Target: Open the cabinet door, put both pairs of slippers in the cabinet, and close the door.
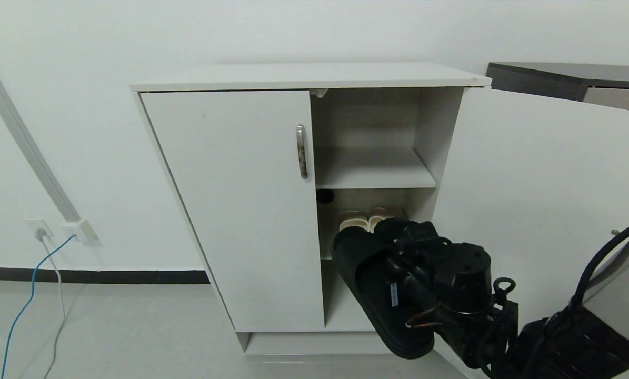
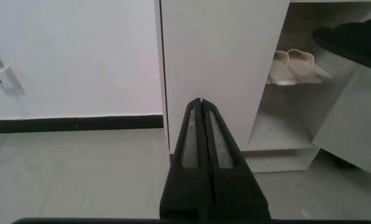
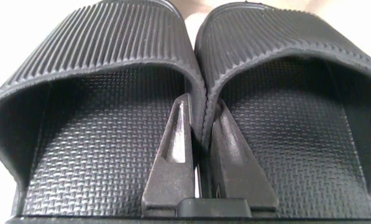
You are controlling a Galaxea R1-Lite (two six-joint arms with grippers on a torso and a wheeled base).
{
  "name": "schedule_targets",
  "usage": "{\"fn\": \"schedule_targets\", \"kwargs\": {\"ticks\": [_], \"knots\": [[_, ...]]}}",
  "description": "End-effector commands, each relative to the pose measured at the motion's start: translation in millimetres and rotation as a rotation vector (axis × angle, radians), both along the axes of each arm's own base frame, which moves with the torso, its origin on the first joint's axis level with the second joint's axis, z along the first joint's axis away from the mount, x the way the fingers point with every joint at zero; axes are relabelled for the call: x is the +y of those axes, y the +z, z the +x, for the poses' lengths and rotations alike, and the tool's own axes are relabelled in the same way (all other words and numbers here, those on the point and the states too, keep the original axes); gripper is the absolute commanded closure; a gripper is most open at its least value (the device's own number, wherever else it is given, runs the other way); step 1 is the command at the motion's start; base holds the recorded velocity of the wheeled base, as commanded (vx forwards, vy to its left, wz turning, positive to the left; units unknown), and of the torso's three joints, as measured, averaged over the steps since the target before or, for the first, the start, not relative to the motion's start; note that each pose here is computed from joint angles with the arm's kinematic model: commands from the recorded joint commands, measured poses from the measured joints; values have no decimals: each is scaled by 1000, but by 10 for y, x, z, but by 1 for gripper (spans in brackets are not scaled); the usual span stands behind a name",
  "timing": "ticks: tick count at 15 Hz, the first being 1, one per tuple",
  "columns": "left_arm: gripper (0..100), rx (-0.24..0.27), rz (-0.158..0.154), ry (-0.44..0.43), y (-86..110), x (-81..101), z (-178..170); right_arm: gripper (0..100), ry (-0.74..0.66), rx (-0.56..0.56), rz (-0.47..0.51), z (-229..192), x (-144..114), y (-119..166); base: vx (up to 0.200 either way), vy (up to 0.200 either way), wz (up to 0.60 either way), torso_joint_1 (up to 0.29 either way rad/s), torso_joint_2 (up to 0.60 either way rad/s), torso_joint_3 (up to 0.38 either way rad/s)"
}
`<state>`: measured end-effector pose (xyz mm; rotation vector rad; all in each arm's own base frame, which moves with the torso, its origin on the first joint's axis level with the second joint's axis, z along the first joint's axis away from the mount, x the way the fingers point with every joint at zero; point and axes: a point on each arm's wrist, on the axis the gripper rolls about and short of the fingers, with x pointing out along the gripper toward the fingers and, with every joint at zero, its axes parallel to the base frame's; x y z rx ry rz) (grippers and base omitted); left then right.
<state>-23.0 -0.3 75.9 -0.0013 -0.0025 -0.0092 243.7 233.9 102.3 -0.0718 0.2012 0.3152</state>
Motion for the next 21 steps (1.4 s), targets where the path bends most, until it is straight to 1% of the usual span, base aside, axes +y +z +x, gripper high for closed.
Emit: {"fn": "schedule_targets", "kwargs": {"ticks": [1,3,6,8,9,12,14,19,21], "knots": [[100,1,0,0,0,0,1,100,-18,-39,79,-31,112,409,0,0,0,0,0,0],[100,1,0,0,0,0,1,100,-44,-23,102,-8,191,628,0,0,0,0,0,0],[100,1,0,0,0,0,1,100,-160,8,102,115,331,880,0,0,0,0,0,0],[100,1,4,0,0,0,1,100,-240,-5,93,219,402,985,0,0,0,0,0,0],[100,3,3,0,-5,0,2,100,-249,-8,92,246,413,1013,0,0,0,0,0,0],[100,1,1,0,0,0,1,100,-257,12,59,284,436,1002,0,0,0,0,0,0],[100,1,1,1,0,0,1,100,-272,18,46,381,453,949,0,0,0,0,0,0],[100,1,0,1,0,0,1,100,-275,25,37,427,475,883,0,0,0,0,0,0],[100,1,0,1,0,0,1,100,-280,23,42,439,461,895,200,0,0,2,5,5]]}}
